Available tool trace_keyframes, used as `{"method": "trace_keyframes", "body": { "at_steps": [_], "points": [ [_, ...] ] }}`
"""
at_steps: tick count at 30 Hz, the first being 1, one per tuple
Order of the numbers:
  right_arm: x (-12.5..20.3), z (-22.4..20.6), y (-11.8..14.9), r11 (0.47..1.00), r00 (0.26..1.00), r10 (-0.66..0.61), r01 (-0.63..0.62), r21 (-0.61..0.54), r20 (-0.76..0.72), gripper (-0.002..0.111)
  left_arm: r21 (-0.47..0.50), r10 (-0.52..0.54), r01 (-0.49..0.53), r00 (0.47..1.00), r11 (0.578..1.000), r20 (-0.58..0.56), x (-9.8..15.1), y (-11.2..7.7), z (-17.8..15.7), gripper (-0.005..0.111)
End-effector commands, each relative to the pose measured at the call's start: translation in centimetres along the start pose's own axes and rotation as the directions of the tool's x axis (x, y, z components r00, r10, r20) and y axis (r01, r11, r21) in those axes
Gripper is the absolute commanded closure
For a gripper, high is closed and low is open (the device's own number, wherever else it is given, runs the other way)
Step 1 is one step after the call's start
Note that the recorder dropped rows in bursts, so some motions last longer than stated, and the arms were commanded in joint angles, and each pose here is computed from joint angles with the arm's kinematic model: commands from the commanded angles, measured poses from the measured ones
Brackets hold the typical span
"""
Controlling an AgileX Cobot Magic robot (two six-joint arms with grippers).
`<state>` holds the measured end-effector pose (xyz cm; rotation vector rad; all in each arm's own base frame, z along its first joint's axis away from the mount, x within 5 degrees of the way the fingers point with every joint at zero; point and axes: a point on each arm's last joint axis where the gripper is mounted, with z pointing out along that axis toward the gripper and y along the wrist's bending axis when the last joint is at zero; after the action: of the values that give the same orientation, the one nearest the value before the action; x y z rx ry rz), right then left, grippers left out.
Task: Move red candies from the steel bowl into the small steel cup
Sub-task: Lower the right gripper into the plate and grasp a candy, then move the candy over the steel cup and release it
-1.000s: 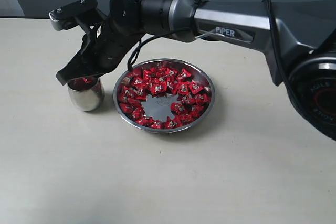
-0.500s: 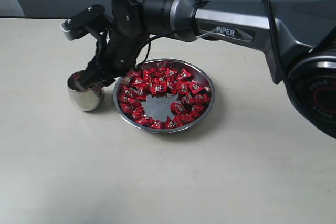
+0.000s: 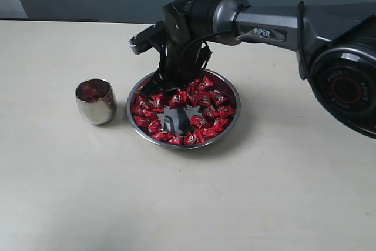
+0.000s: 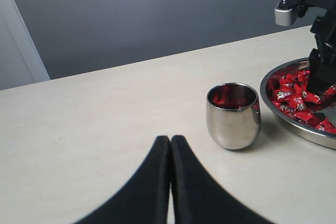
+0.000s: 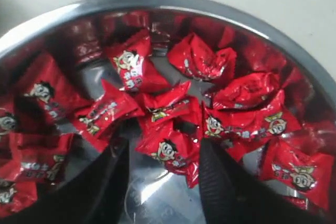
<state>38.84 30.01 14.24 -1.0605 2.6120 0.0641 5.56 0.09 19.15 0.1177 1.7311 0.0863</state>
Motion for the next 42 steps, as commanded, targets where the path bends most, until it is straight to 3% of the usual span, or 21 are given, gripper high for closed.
{"method": "trace_keyframes", "body": {
  "at_steps": [1, 9, 16, 21, 33, 42],
  "points": [
    [0.2, 1.1, -0.1, 1.000, 1.000, 0.004, -0.004, -0.001, -0.015, 0.066, 0.001, -0.006, 0.006, 1.000, 1.000, 0.012, 0.0, 0.0, 0.0, 0.106],
    [0.4, 1.7, -0.1, 1.000, 0.999, 0.002, -0.002, -0.002, -0.032, 0.070, 0.001, -0.006, 0.006, 1.000, 1.000, 0.012, 0.0, 0.0, 0.0, 0.106],
    [0.7, 2.6, 0.0, 1.000, 0.999, 0.001, -0.001, -0.004, -0.052, 0.089, 0.001, -0.006, 0.006, 1.000, 1.000, 0.012, 0.0, 0.0, 0.0, 0.106],
    [0.3, 1.1, -0.1, 1.000, 1.000, 0.003, -0.003, -0.001, -0.022, 0.109, 0.001, -0.006, 0.006, 1.000, 1.000, 0.012, 0.0, 0.0, 0.0, 0.106],
    [-2.8, -7.3, 3.2, 0.997, 0.965, -0.013, 0.033, -0.073, 0.264, 0.109, 0.001, -0.006, 0.006, 1.000, 1.000, 0.012, 0.0, 0.0, 0.0, 0.106],
    [-3.9, -8.8, 8.2, 0.952, 0.912, -0.054, 0.170, -0.254, 0.407, 0.109, 0.001, -0.006, 0.006, 1.000, 1.000, 0.012, 0.0, 0.0, 0.0, 0.106]
  ]
}}
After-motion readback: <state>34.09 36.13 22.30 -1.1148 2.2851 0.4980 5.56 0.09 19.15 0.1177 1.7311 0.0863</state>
